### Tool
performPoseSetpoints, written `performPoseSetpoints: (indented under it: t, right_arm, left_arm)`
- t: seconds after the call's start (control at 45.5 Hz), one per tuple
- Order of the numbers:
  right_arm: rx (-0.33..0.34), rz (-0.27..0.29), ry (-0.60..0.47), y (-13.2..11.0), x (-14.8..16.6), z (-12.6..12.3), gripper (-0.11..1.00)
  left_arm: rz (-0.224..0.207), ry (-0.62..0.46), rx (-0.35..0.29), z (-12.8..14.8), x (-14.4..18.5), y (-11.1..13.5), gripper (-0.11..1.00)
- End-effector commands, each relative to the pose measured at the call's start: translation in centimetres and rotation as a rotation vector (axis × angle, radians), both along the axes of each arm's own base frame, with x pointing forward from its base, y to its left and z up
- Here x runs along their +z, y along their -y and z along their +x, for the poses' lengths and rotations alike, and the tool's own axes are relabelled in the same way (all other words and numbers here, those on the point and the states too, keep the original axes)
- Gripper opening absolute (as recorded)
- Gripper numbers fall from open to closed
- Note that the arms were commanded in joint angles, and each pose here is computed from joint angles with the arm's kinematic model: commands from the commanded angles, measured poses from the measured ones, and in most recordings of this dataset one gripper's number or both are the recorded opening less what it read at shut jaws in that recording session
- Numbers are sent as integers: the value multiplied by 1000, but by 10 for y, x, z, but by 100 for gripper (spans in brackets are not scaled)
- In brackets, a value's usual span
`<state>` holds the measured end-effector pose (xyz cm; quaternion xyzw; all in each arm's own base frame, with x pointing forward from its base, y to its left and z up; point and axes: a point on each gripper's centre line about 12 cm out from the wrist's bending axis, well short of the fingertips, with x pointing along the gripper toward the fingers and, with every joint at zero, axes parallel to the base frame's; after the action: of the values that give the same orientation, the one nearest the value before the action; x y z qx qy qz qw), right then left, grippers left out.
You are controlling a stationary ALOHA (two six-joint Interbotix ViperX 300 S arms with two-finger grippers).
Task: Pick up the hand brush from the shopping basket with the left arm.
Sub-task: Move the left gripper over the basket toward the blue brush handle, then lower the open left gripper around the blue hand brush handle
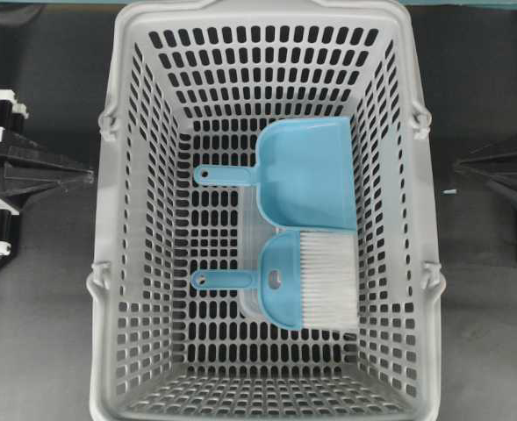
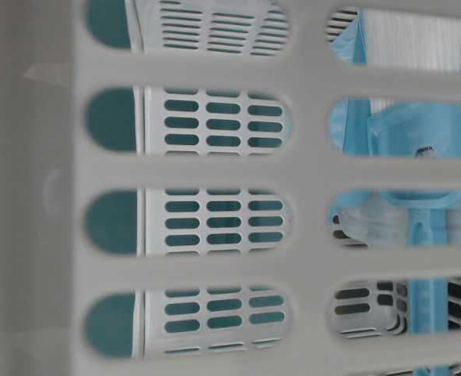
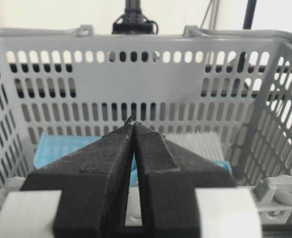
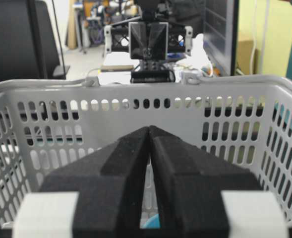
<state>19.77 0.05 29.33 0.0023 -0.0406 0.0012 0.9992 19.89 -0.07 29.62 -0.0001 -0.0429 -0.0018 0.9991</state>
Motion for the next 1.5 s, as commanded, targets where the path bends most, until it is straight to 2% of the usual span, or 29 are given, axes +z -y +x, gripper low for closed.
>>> performPoseSetpoints:
  t: [0.0, 0.066, 0.154, 0.352, 0.638, 0.836, 0.967, 1.099, 1.187, 1.253, 1.363, 1.429, 1.473]
  right_arm:
    - [-5, 12, 6, 1, 5, 3, 0]
    - [-10, 38, -21, 2, 2, 4, 3]
    - [-7, 64, -66, 2, 0, 4, -2]
    - [8, 128, -148, -1, 5, 2, -2]
    - [10, 127, -214, -2, 9, 2, -2]
    - [12, 129, -202, -3, 10, 0, -1]
    - [13, 132, -213, -3, 10, 0, 9]
    - [14, 130, -217, -3, 9, 0, 38]
    - [14, 131, -219, -3, 8, 0, 60]
    - [14, 127, -228, -3, 7, 1, 73]
    - [21, 129, -238, -5, 6, 0, 77]
    - [26, 128, -237, -6, 6, 0, 75]
    - [26, 127, -237, -6, 6, 0, 75]
  left_arm:
    - [13, -2, -14, 7, 19, 2, 6]
    - [-3, -39, -12, 12, 25, 2, 1]
    - [-22, -112, -9, 21, 33, 2, 0]
    - [-22, -281, -12, 41, 52, 4, 0]
    - [4, -514, -75, 83, 57, 26, 0]
    - [4, -627, -76, 110, 47, 32, 0]
    - [-22, -697, -64, 126, 42, 33, 0]
    - [-61, -815, -37, 134, 32, 34, 2]
    - [-79, -853, -25, 140, 30, 34, 19]
    - [-77, -859, -28, 146, 30, 36, 41]
    - [-72, -886, -38, 156, 25, 42, 73]
    - [-70, -909, -43, 164, 18, 47, 87]
    - [-65, -926, -47, 168, 12, 50, 90]
